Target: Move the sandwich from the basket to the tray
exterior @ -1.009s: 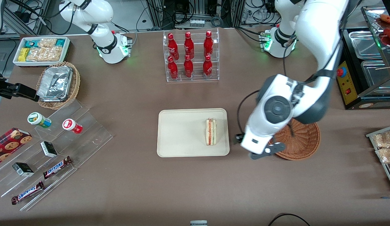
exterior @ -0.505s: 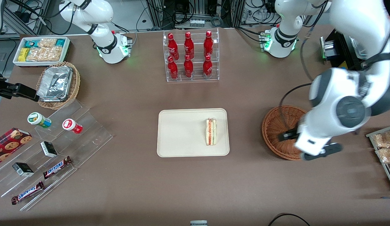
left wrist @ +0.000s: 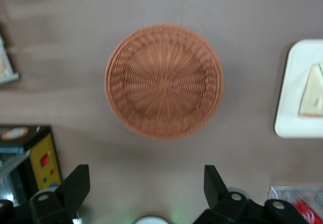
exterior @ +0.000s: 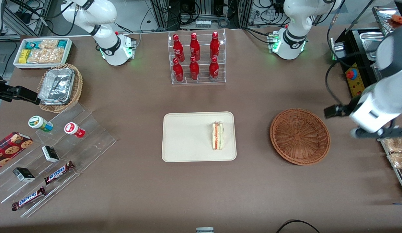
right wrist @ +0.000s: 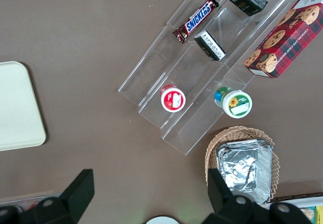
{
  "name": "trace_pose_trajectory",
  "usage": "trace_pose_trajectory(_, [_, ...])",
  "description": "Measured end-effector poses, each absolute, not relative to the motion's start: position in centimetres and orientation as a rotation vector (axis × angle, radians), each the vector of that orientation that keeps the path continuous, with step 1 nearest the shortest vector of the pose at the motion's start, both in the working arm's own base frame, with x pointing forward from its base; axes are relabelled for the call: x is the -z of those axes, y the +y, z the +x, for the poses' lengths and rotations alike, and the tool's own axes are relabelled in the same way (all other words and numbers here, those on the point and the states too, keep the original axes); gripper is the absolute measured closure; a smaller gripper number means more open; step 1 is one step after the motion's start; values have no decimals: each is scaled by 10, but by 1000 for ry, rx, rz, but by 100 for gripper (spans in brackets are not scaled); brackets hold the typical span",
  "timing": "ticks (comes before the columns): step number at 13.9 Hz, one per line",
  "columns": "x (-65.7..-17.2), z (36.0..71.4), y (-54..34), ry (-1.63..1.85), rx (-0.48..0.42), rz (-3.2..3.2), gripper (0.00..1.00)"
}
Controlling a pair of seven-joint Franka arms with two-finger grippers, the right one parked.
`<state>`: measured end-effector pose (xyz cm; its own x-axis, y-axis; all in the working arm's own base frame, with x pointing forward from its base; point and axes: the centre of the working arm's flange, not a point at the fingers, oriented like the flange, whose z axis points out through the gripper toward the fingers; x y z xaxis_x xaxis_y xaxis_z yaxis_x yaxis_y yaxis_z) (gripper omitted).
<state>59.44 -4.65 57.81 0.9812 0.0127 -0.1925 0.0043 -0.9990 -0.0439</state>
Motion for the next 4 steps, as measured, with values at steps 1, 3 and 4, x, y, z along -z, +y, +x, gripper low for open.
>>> trace_pose_trajectory(1, [-590, 581, -42, -13, -324, -3078, 0])
trace_pose_trajectory(3, [-601, 556, -37, -14, -347, -3062, 0])
trace_pose_trajectory(4, [-601, 546, -35, -22, -355, -3056, 0])
